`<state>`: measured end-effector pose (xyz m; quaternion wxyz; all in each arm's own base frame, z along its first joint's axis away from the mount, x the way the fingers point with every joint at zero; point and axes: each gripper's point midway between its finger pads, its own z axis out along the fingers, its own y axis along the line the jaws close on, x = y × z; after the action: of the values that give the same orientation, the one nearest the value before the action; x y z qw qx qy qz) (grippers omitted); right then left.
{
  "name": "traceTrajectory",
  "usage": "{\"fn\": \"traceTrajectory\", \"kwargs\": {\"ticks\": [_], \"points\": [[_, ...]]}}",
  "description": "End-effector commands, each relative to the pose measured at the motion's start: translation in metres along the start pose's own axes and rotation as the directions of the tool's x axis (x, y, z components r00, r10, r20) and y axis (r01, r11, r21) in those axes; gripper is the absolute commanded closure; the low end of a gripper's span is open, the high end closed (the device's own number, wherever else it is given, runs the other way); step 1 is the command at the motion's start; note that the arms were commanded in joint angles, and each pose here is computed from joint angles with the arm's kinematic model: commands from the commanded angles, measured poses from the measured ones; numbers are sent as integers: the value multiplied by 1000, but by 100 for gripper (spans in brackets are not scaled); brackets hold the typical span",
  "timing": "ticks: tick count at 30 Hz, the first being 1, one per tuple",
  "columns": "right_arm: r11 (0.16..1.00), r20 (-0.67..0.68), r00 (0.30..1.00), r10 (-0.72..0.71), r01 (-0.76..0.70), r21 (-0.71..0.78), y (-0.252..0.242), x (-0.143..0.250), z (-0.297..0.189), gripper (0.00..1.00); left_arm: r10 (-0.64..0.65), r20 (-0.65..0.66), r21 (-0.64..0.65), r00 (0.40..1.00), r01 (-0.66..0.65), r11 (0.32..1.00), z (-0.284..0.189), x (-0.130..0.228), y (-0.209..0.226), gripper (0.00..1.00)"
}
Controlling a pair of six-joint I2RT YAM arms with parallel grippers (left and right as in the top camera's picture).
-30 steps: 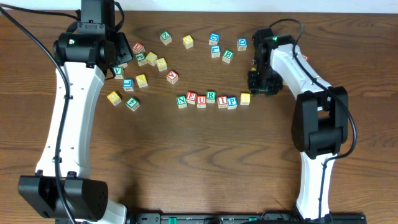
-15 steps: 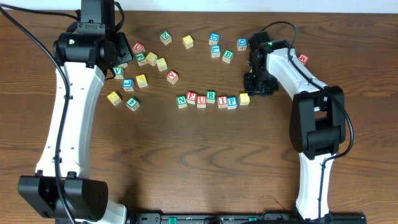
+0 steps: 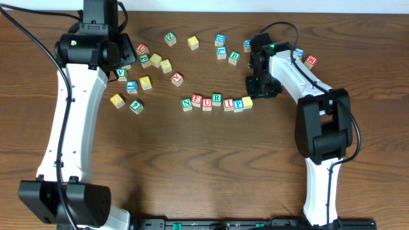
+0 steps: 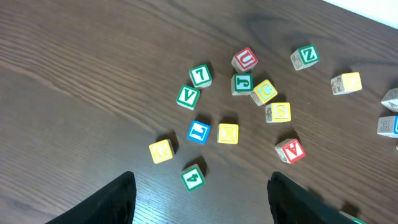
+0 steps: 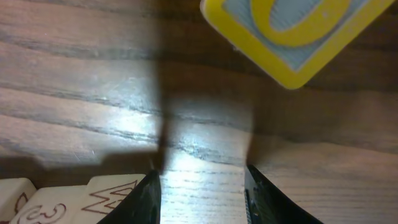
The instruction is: Spell out NEURIPS
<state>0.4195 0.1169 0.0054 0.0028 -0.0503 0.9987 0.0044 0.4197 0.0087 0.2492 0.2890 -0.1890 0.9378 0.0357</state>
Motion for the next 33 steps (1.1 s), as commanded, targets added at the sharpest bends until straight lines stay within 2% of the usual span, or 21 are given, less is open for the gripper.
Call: {"fn": "traceTrajectory", "kwargs": {"ticks": [1, 8, 19, 33], "points": [[999, 4, 1000, -26, 26, -18, 7, 4, -9, 62, 7, 4, -14, 1000, -7, 1000, -1, 1, 4, 33], [994, -26, 999, -27, 24, -104, 21, 11, -11, 63, 7, 4, -14, 1000, -7, 1000, -1, 1, 4, 33], [994, -28, 999, -26, 23, -104, 21, 11, -12, 64, 7, 4, -14, 1000, -7, 1000, -1, 1, 4, 33], [989, 132, 990, 59, -40, -140, 22, -33, -58, 57, 6, -1, 5, 1000, -6, 1000, -1, 1, 1, 33]]}}
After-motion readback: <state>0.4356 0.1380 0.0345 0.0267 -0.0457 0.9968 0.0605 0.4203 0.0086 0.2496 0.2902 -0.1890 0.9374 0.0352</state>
